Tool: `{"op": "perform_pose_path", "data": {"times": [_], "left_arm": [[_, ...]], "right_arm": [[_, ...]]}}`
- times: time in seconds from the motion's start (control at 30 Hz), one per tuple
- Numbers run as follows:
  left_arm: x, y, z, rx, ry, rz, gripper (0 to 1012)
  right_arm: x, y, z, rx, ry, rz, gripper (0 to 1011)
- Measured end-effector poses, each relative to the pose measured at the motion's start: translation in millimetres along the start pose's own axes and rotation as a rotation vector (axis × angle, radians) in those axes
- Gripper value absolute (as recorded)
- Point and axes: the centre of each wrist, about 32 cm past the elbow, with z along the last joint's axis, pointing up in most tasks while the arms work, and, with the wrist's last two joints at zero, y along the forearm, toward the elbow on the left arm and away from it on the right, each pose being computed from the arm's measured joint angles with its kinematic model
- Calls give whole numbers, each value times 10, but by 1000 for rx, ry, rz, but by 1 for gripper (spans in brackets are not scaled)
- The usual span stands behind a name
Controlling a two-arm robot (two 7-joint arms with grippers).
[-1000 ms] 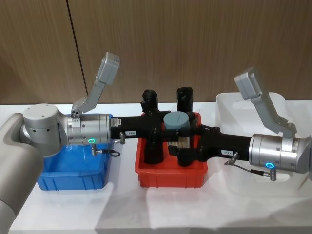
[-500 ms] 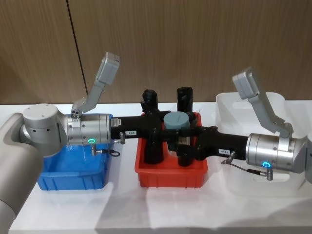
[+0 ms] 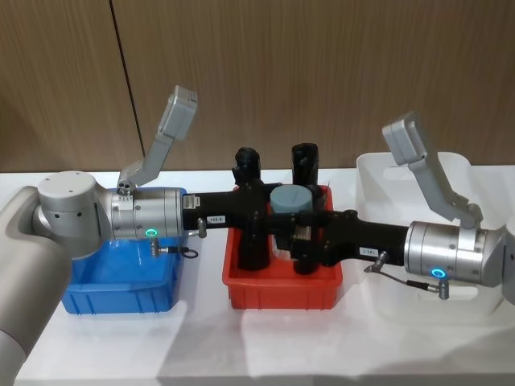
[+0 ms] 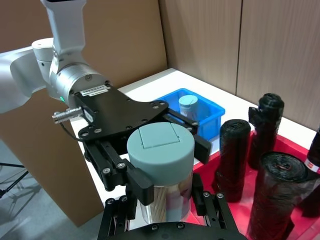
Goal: Pick the cotton swabs from the blue box and place them into the white box.
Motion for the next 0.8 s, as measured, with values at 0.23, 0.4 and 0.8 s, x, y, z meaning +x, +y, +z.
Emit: {"op": "perform_pose_path", "data": {"times": [0.23, 0.4, 0.8], "left_arm": [[0, 0, 0, 0, 0, 1, 886], [0, 1, 0, 0, 0, 1, 1003], [0, 1, 0, 0, 0, 1, 1003]], "right_arm": [[-9, -2, -1, 2, 1, 6, 635], [-12, -12, -4, 2, -1, 8, 635], [15, -103, -52, 13, -2, -2, 635]]}}
